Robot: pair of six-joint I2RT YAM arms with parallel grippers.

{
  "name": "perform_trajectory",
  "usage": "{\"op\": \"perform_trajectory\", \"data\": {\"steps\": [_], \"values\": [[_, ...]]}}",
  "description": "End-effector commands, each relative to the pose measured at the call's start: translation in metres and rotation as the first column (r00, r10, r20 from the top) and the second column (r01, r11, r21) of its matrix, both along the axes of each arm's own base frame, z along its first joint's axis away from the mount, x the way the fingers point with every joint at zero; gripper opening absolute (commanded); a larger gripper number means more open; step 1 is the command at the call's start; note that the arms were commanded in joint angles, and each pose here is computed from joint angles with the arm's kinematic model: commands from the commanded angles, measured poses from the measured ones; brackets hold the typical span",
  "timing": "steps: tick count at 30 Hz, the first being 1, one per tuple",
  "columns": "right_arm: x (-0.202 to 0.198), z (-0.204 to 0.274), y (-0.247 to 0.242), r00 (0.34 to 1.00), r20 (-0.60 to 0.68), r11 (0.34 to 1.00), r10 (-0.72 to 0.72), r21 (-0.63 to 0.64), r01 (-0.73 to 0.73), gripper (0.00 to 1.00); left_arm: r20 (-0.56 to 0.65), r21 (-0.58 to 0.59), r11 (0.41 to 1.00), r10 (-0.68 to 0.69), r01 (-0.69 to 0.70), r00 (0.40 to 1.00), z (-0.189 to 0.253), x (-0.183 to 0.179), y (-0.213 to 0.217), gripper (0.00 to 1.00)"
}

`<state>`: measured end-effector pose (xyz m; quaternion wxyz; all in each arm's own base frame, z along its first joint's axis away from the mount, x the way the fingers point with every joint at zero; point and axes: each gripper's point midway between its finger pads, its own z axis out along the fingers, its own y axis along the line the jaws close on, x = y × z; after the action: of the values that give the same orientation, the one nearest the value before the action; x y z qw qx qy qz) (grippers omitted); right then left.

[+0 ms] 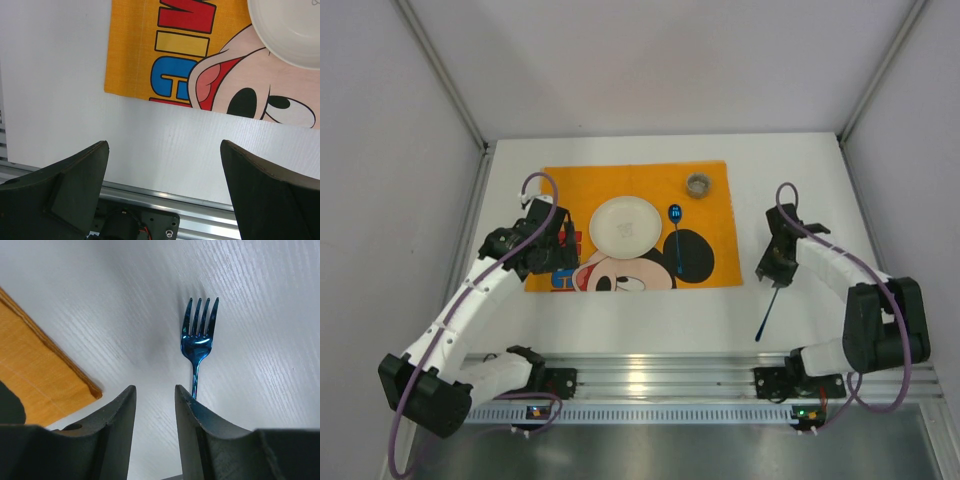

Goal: Set the dinner table for one person

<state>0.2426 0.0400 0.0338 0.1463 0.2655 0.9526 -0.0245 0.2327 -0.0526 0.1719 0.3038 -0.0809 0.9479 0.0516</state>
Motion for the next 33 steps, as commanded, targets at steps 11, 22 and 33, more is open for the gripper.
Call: {"op": "perform_trajectory", "data": {"steps": [11, 22, 33], "values": [[-0.023, 0.014, -0.022, 0.997, 0.013, 0.997, -0.079, 0.007, 0.079, 0.39, 0.006, -0.004, 1.0, 0.001, -0.001, 1.0, -0.002, 0.003, -0.002, 0.99], [-0.029, -0.022, -0.027, 0.989, -0.038, 0.987, -0.143, 0.066, 0.145, 0.36, 0.009, 0.004, 1.0, -0.009, 0.009, 1.0, 0.002, 0.005, -0.002, 0.99], [-0.011, -0.044, -0.022, 0.993, -0.04, 0.99, -0.107, 0.084, 0.11, 0.0, 0.02, 0.005, 1.0, -0.008, 0.008, 1.0, 0.006, 0.007, -0.001, 0.99]]}}
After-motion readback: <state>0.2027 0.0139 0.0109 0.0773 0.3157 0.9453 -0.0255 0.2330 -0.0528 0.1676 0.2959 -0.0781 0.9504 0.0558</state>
